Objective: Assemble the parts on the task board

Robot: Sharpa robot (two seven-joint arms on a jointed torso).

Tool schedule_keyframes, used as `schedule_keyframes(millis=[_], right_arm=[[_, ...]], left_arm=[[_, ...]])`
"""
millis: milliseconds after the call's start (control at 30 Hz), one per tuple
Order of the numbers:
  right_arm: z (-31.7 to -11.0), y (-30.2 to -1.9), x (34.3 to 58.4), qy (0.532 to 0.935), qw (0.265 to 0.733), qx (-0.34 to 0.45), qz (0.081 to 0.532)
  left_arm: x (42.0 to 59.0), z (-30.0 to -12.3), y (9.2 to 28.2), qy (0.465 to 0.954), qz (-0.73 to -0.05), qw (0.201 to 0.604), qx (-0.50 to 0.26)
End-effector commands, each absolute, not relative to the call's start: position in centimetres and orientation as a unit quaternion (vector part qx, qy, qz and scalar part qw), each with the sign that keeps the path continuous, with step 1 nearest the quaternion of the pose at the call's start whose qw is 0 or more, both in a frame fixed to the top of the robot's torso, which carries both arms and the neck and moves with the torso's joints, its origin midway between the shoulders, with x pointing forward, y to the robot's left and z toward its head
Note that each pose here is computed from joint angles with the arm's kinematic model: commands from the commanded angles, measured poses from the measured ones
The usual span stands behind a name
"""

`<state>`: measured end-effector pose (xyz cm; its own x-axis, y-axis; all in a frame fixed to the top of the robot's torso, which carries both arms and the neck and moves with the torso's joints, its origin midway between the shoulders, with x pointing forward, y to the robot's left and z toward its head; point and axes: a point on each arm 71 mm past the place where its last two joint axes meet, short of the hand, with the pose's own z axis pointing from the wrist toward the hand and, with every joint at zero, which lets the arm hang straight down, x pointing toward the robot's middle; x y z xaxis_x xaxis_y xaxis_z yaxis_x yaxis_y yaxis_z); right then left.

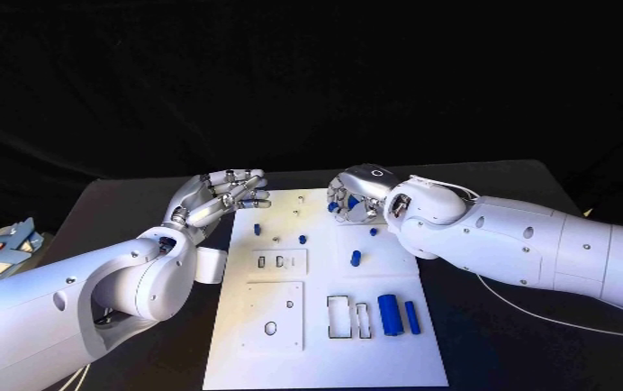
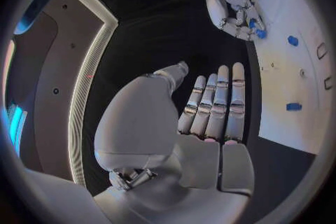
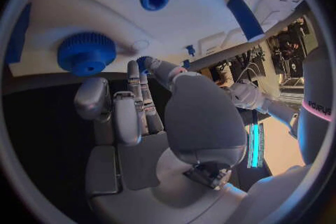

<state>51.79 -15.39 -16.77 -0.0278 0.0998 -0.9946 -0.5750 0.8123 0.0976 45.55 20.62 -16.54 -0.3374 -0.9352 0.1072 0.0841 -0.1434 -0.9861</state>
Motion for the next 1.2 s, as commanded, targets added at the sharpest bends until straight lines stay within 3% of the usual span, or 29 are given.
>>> schedule_keyframes(millis=[33, 700, 1200], right_arm=[[-16.2, -15.0, 51.9, 0.646, 0.703, -0.158, 0.254], [-16.3, -10.4, 53.8, 0.622, 0.722, -0.151, 0.263], [-16.9, -9.7, 54.4, 0.638, 0.711, -0.148, 0.256]], left_arm=[[45.5, -16.5, 20.5, 0.517, -0.639, 0.395, -0.41], [45.6, -16.4, 20.6, 0.516, -0.64, 0.396, -0.409], [45.6, -16.5, 20.5, 0.516, -0.639, 0.396, -0.41]])
